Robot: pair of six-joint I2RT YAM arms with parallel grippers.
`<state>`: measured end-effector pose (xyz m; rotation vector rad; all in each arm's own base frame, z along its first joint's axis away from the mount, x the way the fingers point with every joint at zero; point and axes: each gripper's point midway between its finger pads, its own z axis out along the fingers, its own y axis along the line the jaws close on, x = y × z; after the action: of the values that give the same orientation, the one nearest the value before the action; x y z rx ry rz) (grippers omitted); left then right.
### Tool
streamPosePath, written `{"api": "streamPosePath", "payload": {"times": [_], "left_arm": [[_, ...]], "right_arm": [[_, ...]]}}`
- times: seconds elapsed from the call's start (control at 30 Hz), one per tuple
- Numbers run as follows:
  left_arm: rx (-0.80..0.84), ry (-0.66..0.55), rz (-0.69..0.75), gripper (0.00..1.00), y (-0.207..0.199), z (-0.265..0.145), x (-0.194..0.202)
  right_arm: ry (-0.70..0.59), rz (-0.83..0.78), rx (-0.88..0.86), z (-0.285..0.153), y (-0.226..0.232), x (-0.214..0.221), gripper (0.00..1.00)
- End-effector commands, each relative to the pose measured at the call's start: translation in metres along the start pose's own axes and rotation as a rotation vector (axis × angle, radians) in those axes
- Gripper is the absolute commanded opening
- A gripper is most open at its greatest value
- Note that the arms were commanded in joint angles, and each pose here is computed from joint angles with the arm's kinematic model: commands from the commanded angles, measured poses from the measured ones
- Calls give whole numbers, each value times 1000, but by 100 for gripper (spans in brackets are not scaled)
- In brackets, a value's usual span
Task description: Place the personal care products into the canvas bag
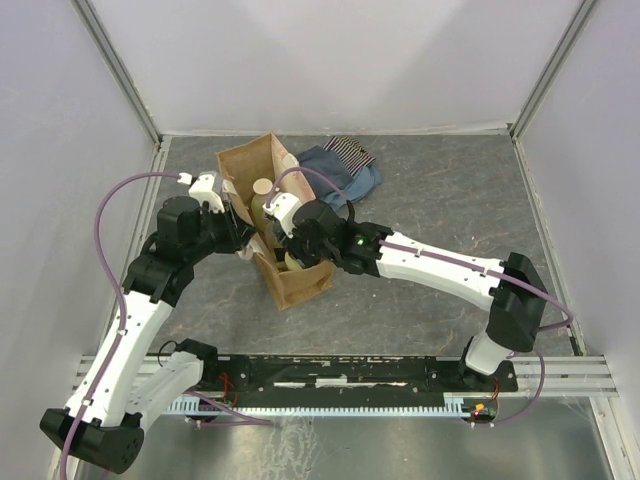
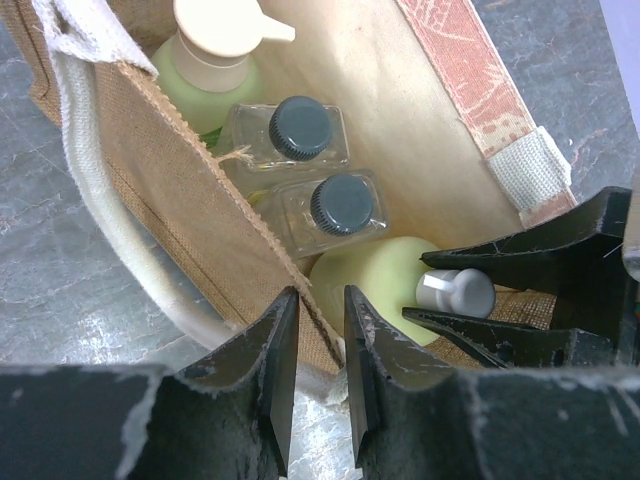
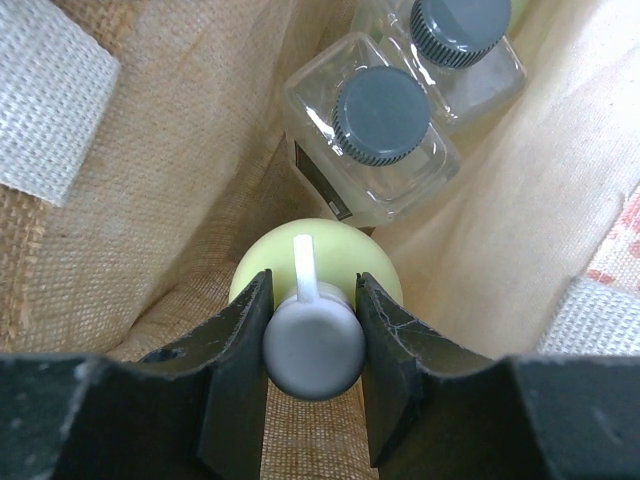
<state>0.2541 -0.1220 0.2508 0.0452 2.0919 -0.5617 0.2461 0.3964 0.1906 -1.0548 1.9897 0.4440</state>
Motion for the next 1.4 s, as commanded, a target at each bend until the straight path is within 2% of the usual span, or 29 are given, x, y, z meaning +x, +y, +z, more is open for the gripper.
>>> {"api": "streamPosePath", "payload": {"times": [0.0,0.27,0.37,0.53,0.77,0.9,1.13,1.23,1.3,1.37], "left_arm": [[23,-70,42,32,-9,-8,-25],[20,-66,40,32,-8,-7,-23],[19,-67,40,32,-8,-8,-23],[14,-66,41,32,-7,-8,-22],[12,-59,40,32,-6,-7,-20],[9,-55,38,32,-5,-6,-18],[7,-65,39,33,-5,-8,-20],[-11,-84,40,45,-3,-13,-24],[-40,-102,41,59,0,-19,-29],[-83,-134,40,78,6,-27,-37]], "right_arm": [[12,14,-1,0,3,5,1],[36,1,12,1,2,6,1],[99,-12,33,5,-1,15,5],[124,-16,48,3,-3,18,28],[98,-20,86,-21,-13,-9,67],[48,-35,107,-43,-20,-37,77],[-95,-9,209,-94,-44,-88,82],[-170,30,284,-123,-60,-98,85],[-224,55,329,-146,-71,-98,89],[-220,65,396,-159,-84,-84,94]]}}
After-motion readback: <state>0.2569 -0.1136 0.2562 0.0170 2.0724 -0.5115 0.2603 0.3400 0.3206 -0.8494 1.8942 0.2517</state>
